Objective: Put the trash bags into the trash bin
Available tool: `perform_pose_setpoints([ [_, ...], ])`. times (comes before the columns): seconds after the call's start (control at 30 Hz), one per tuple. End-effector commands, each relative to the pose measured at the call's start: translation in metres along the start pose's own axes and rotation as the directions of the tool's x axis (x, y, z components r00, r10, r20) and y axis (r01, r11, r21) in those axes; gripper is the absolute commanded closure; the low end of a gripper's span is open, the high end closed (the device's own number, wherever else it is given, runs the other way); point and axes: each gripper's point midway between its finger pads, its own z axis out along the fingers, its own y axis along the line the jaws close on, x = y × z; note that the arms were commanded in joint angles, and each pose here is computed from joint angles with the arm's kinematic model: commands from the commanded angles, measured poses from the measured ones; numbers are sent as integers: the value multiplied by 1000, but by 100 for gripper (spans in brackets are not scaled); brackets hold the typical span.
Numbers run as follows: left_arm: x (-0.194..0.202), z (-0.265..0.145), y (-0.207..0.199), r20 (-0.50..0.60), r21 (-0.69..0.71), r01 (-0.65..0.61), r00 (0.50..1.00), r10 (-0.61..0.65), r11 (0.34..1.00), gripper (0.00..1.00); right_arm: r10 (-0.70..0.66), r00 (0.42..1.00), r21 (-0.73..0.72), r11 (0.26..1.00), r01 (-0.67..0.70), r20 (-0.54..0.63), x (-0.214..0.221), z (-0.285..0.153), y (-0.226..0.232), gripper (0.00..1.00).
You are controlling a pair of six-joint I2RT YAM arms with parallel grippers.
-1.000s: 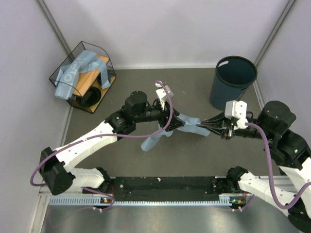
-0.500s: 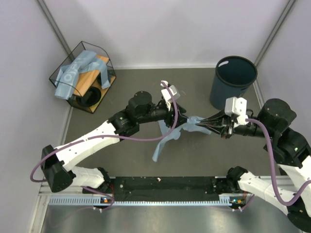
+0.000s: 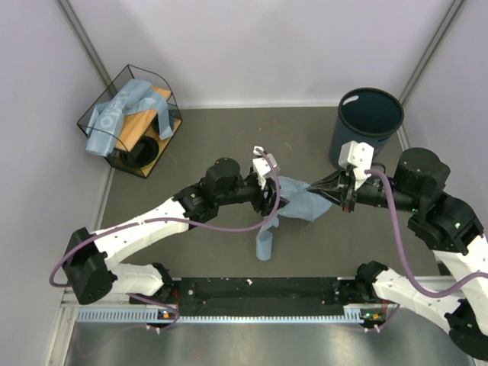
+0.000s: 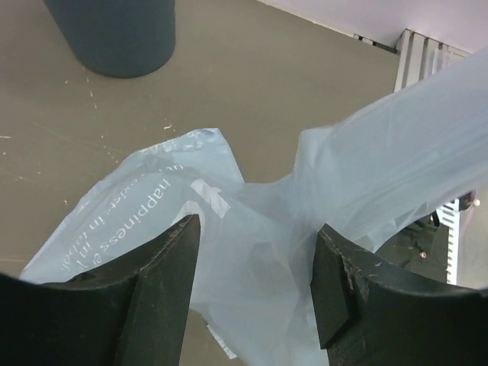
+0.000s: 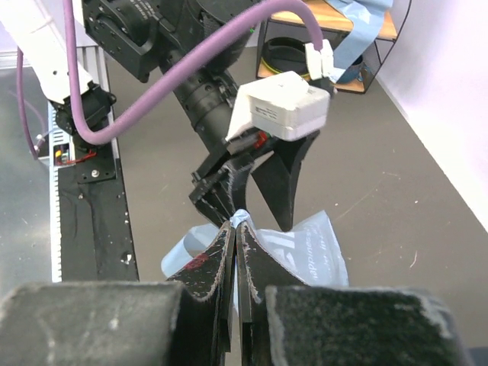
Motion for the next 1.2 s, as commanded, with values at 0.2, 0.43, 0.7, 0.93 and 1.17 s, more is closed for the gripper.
perform_pose_setpoints([
  [0.2, -15, -36, -29, 112, 180, -6, 994, -14, 984, 33, -136, 966, 22, 991, 135, 221, -59, -24, 10, 100],
  [0.43, -55, -38, -43, 180, 252, 7, 982, -54, 968, 31, -102, 970, -44, 992, 114, 222, -57, -19, 19, 100],
  [0.7, -74, -55, -60, 240, 310, -22, 969, -56, 951, 26, -95, 972, -51, 993, 108, 213, -53, -17, 20, 100],
  [0.93, -73, -60, -57, 238, 285, -22, 970, -48, 958, 25, -94, 973, -61, 992, 109, 211, -52, -17, 21, 100],
  [1.17, -55, -54, -52, 198, 292, -23, 980, -36, 956, 27, -95, 973, -56, 992, 110, 210, -53, -16, 20, 100],
])
